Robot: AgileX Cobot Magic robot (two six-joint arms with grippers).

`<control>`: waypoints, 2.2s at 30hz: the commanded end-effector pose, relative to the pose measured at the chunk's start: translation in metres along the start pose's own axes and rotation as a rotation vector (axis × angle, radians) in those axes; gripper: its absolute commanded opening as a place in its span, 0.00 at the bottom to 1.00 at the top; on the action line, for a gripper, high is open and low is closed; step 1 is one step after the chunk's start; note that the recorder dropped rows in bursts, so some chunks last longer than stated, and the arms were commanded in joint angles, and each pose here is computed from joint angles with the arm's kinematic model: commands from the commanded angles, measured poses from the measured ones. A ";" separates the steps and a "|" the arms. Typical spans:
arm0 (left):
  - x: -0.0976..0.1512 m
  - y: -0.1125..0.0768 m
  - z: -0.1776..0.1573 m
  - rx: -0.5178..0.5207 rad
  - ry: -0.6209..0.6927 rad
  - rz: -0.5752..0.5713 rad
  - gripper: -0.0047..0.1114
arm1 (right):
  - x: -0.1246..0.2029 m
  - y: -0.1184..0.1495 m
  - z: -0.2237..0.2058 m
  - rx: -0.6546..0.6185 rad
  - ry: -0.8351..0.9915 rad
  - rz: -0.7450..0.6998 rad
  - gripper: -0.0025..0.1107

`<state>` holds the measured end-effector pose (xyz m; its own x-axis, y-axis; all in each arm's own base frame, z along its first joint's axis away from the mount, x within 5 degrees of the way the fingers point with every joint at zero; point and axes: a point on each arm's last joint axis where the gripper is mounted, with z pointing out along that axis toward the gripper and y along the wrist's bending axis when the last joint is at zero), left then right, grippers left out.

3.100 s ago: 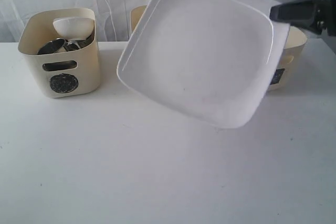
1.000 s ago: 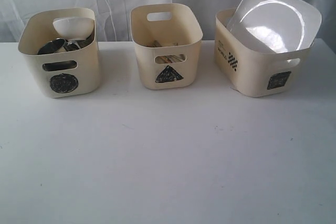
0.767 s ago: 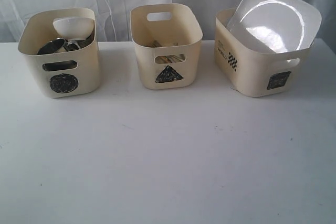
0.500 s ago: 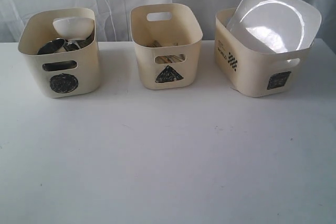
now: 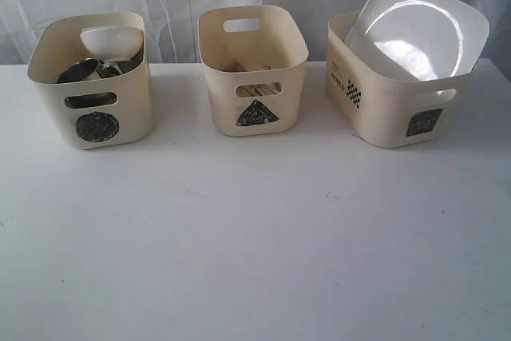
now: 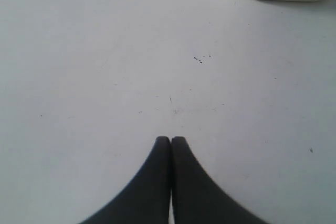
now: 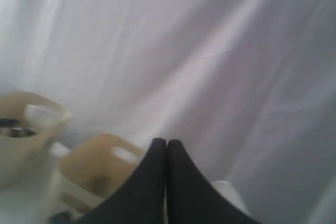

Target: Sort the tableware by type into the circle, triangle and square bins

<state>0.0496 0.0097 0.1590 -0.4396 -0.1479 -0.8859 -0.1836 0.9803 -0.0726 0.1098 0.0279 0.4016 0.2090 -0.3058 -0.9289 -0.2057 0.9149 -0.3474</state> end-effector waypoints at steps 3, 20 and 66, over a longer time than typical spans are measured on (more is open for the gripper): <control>0.002 0.000 0.000 -0.005 0.013 -0.009 0.04 | 0.013 -0.024 -0.010 0.384 -0.143 -0.044 0.02; 0.002 0.000 0.000 -0.005 0.013 -0.009 0.04 | 0.040 -0.002 -0.040 0.278 -0.104 -0.094 0.02; 0.002 0.001 0.000 -0.011 0.003 0.000 0.04 | 0.201 0.057 -0.091 0.300 0.447 0.297 0.02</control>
<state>0.0494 0.0100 0.1594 -0.4330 -0.1481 -0.8891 -0.1884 0.9795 -0.0714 0.0538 -0.0048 0.1823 -0.2570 -0.0354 -0.9658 0.0943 0.9936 -0.0615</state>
